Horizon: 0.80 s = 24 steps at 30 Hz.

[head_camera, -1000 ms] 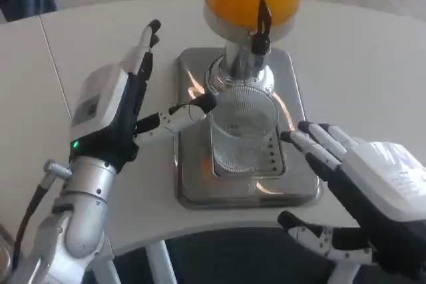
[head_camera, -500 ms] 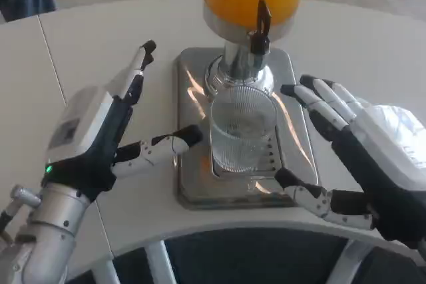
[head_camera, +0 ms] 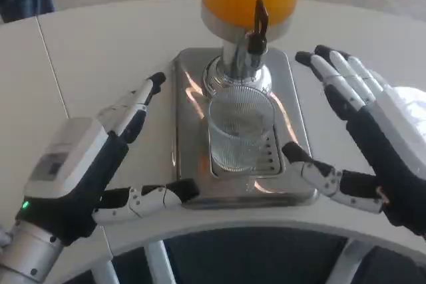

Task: Grasp the cup under the faucet to collect the drink, then remove the cup.

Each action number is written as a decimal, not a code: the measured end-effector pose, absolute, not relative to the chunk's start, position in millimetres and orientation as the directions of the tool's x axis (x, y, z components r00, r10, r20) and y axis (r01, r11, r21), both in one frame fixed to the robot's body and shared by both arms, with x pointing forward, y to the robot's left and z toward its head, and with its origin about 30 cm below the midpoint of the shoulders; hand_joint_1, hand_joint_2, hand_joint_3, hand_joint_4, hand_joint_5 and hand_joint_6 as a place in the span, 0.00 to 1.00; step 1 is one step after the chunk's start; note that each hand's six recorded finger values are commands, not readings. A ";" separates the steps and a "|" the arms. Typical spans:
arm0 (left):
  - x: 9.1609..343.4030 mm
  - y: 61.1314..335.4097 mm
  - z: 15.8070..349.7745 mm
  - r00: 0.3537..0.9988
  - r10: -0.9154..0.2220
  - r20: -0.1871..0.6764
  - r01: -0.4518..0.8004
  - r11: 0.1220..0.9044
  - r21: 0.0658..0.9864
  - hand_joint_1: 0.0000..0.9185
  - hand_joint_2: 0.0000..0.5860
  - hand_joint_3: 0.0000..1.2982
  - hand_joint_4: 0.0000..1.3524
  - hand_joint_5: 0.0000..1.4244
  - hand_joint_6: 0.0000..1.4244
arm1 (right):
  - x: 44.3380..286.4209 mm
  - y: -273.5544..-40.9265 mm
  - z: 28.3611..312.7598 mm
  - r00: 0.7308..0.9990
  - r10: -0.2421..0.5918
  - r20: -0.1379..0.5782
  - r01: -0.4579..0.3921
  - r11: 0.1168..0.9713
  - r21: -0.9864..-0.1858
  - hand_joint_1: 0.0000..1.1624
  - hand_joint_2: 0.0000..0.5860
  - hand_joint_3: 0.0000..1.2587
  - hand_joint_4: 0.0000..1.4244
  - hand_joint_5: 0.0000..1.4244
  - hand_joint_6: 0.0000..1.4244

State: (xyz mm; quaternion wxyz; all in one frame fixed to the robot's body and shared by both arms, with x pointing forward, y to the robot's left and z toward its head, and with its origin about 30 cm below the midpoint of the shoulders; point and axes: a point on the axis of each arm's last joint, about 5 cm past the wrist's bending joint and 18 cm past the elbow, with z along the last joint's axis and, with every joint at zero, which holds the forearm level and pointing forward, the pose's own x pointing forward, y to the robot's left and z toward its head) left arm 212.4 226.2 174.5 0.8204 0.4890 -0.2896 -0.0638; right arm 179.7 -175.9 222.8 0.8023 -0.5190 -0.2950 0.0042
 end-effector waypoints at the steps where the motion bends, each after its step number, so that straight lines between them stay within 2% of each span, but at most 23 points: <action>1: 210.2 227.2 174.9 0.820 -0.396 0.413 -0.180 0.506 0.844 0.08 0.17 0.00 0.00 0.03 0.09 | 180.9 -175.7 223.2 0.823 0.310 0.475 0.305 0.465 -0.831 0.45 0.71 0.04 0.00 0.00 0.03; 15: 176.6 233.0 174.0 0.784 -0.532 0.318 -0.157 0.326 0.932 0.07 0.18 0.00 0.00 0.00 0.07 | 197.1 -167.6 221.9 0.798 0.272 0.537 0.331 0.547 -0.769 0.43 0.72 0.02 0.00 0.00 0.03; 24: 164.0 231.5 178.8 0.758 -0.579 0.301 -0.170 0.270 0.948 0.07 0.18 0.00 0.00 0.00 0.07 | 212.2 -161.7 226.2 0.778 0.256 0.574 0.348 0.585 -0.733 0.41 0.71 0.01 0.00 0.00 0.03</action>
